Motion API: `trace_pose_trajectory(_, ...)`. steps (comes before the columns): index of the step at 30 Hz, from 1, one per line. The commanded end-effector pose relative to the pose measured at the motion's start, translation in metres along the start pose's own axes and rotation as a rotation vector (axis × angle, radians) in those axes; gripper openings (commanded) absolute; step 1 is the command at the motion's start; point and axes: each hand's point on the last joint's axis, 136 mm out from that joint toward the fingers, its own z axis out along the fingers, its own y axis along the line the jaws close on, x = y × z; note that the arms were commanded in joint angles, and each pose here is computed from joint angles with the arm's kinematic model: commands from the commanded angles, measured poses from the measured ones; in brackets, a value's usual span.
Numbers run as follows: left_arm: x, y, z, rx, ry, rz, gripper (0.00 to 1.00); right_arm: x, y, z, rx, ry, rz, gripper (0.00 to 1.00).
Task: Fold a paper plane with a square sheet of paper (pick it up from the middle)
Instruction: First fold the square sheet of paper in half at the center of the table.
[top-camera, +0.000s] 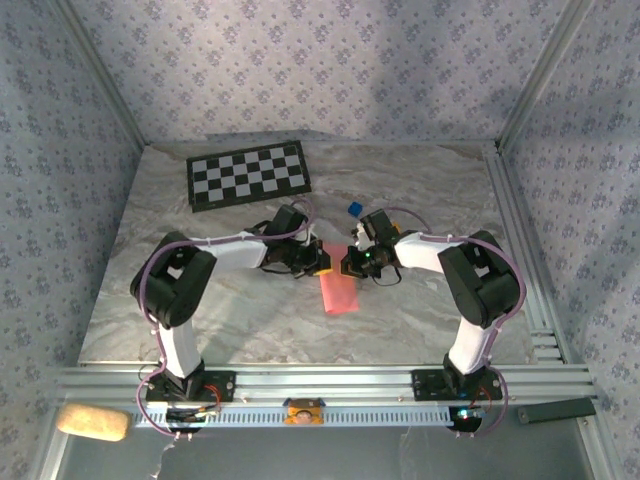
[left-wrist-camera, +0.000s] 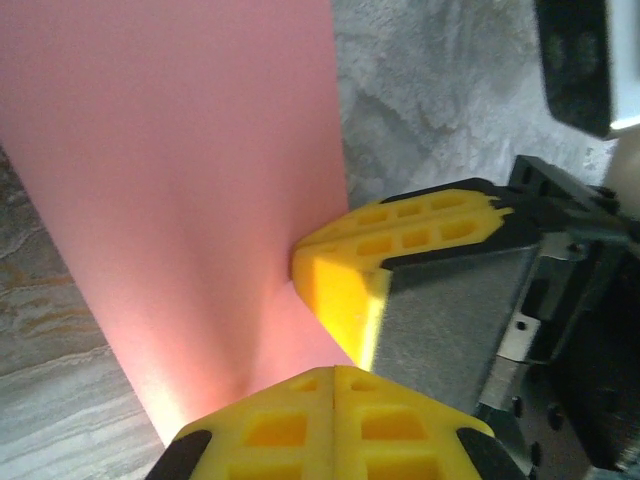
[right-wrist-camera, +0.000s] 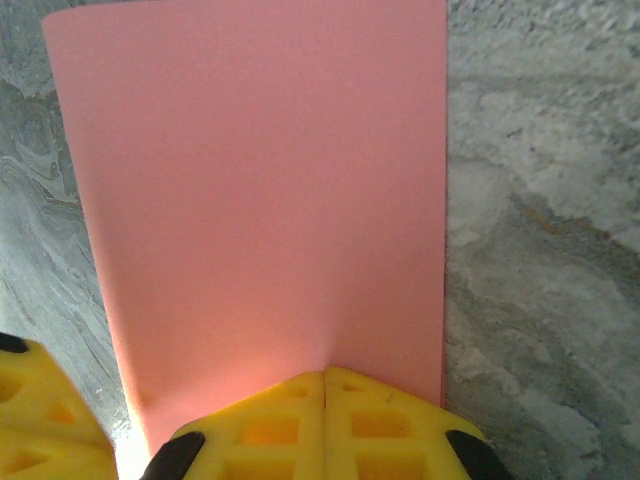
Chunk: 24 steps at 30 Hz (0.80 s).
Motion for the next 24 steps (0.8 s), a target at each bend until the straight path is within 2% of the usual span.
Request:
trace_pose_trajectory(1, 0.010, 0.022, 0.010, -0.055, 0.029, -0.003, 0.00, 0.028, -0.050, 0.008, 0.171, 0.069, 0.094, 0.00)
trace_pose_trajectory(12, 0.026, 0.089, 0.020, -0.250, 0.045, -0.024, 0.00, 0.036, -0.054, 0.011, 0.186, 0.076, 0.095, 0.00)
trace_pose_trajectory(16, 0.021, 0.073, 0.013, -0.226, 0.030, -0.012, 0.00, 0.036, -0.055, 0.010, 0.193, 0.068, 0.120, 0.00)
trace_pose_trajectory(24, 0.009, 0.009, -0.008, -0.068, -0.010, -0.030, 0.00, 0.036, -0.056, 0.008, 0.199, 0.054, 0.141, 0.00)
